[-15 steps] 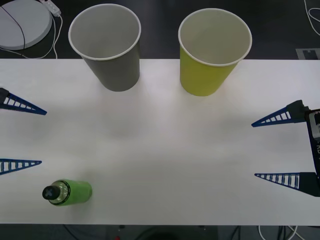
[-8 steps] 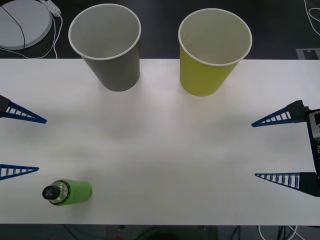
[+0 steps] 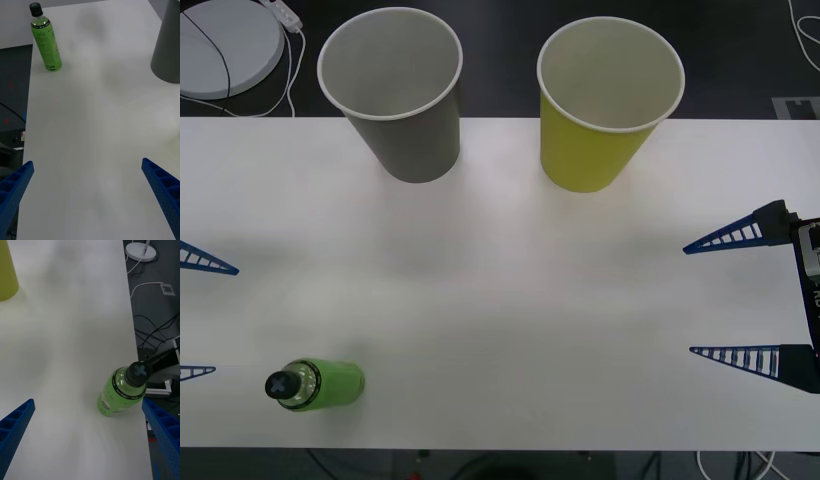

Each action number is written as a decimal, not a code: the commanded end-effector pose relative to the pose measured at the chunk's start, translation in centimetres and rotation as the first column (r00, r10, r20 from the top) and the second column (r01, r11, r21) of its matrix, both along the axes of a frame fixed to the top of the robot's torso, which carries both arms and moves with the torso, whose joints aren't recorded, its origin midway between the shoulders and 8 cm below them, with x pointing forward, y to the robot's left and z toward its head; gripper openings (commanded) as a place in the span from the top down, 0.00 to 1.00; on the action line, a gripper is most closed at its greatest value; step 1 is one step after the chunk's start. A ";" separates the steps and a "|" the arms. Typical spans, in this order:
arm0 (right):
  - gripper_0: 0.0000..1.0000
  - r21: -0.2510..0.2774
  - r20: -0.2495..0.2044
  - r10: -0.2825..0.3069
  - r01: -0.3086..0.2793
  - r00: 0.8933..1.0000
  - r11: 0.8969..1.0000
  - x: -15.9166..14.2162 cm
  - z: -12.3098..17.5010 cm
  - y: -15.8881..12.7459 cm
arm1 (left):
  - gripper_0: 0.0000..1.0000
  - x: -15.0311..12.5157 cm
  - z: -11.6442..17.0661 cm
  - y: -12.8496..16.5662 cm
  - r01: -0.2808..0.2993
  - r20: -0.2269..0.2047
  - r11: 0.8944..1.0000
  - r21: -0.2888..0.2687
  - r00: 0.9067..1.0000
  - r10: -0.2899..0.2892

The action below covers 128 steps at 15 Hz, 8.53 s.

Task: Put the can into the green bin and the plastic bottle into the gray bin

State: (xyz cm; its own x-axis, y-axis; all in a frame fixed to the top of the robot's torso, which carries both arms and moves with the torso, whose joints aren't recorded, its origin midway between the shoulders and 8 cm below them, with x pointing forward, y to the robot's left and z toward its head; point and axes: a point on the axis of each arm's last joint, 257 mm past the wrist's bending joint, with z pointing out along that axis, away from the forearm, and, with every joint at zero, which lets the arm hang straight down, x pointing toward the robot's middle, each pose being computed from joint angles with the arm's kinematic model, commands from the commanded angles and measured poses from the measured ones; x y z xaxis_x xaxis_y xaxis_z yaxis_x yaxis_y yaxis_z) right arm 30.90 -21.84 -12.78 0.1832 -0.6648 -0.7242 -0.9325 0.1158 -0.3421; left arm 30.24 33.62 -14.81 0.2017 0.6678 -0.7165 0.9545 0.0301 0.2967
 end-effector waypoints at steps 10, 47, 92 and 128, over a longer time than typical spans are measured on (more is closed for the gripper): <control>0.00 0.000 0.000 0.000 0.000 1.000 1.000 0.0 0.0 0.0 | 0.00 -2.6 -5.0 7.2 0.016 0.013 1.000 0.006 1.000 -0.016; 0.00 0.000 0.000 0.000 0.000 1.000 1.000 0.0 0.0 0.0 | 0.00 -3.8 -13.6 -2.4 -0.217 0.100 0.947 -0.239 0.964 0.246; 0.00 0.000 0.000 0.000 0.000 1.000 1.000 0.0 0.0 0.0 | 1.00 -1.5 -14.4 -8.4 -0.256 0.064 0.888 -0.382 0.951 0.301; 0.00 0.000 0.000 0.000 0.000 1.000 1.000 0.0 0.0 0.0 | 1.00 3.8 1.0 -1.4 -0.656 -0.144 0.751 -0.077 0.753 0.642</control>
